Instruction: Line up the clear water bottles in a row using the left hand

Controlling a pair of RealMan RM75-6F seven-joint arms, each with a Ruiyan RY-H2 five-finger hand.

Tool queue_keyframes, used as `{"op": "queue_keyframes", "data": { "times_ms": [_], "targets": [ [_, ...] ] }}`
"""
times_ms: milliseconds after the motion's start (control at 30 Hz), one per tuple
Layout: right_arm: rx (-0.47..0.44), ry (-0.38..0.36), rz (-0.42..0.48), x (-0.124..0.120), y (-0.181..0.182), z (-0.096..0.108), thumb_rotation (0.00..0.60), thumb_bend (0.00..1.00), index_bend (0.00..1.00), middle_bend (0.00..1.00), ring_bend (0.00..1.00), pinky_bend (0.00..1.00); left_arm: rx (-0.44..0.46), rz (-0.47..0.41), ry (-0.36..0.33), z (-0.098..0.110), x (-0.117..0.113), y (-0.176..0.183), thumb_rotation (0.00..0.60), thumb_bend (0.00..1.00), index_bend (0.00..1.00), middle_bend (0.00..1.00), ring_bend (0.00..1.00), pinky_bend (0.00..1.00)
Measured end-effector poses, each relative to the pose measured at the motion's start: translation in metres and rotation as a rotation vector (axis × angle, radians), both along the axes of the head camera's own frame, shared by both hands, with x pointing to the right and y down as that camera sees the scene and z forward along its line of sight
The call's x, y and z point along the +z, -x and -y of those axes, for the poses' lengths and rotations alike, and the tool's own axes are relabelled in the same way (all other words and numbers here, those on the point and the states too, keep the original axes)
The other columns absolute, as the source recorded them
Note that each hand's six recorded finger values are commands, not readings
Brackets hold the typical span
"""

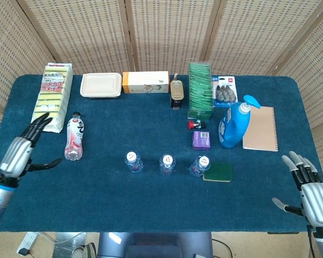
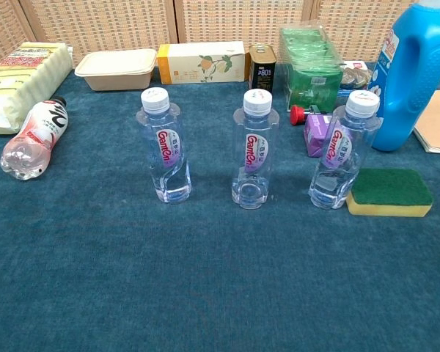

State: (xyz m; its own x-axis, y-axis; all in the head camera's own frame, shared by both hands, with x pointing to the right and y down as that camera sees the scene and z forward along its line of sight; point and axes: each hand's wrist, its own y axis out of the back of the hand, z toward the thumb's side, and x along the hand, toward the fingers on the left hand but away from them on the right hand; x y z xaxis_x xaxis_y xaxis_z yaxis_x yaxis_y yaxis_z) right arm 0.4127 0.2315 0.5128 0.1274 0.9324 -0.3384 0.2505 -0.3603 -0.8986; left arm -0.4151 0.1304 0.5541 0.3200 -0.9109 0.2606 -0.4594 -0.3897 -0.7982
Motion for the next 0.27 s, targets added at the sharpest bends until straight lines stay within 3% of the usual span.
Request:
{"op": "queue_keyframes", "data": {
  "times_ms": [267],
  "targets": [
    [-0.004, 0.003, -0.027, 0.004, 0.003, 0.000, 0.600, 0.03, 0.03, 0.00, 0.00, 0.00, -0.177, 0.164, 0.011, -0.061, -0.024, 0.068, 0.600, 0.17, 0.00, 0.00, 0.00, 0.08]
  ]
}}
